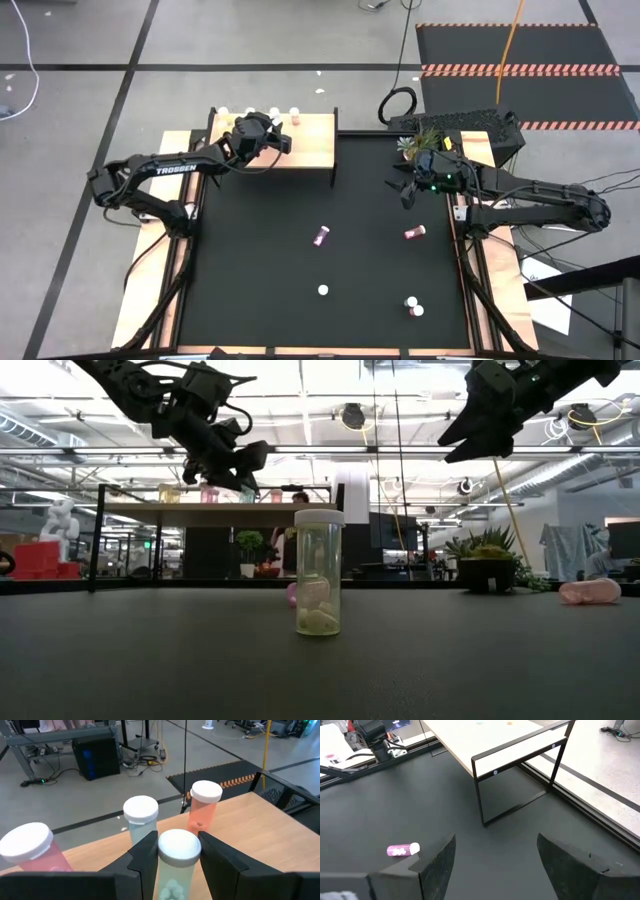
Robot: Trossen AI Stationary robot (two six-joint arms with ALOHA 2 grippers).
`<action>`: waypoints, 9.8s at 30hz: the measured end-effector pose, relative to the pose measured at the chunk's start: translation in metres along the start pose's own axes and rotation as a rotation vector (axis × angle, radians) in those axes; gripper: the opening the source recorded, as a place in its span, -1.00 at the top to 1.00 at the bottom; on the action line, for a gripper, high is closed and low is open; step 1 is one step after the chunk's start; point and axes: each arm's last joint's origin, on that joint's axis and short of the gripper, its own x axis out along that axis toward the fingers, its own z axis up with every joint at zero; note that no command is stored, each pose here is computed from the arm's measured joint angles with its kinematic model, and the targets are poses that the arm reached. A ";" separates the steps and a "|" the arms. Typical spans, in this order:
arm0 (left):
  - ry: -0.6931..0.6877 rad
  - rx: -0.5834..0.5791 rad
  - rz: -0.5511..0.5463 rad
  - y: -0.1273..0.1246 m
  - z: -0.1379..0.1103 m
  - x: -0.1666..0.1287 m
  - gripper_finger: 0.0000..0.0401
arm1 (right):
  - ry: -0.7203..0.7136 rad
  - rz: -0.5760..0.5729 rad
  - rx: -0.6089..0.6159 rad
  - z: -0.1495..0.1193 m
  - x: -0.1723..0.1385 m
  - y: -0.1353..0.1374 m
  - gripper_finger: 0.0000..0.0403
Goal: Pick and place medicine bottles onto shelf by color
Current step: Put the top blue medicine bottle aligned with the other blue medicine bottle on the shelf, then put the top orange medicine bottle aligned with the other orange medicine bottle on the shelf
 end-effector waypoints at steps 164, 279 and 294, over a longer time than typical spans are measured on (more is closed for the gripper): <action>0.026 0.073 -1.017 -0.169 -0.013 -0.073 0.03 | 0.205 0.173 0.680 -0.112 0.019 0.035 0.50; -0.272 0.146 -0.619 -0.195 0.035 -0.067 0.37 | -0.482 -0.052 -0.485 0.043 0.054 0.084 0.48; -0.280 0.152 -0.615 -0.195 0.036 -0.067 0.40 | -0.489 -0.057 -0.427 0.044 0.054 0.083 0.32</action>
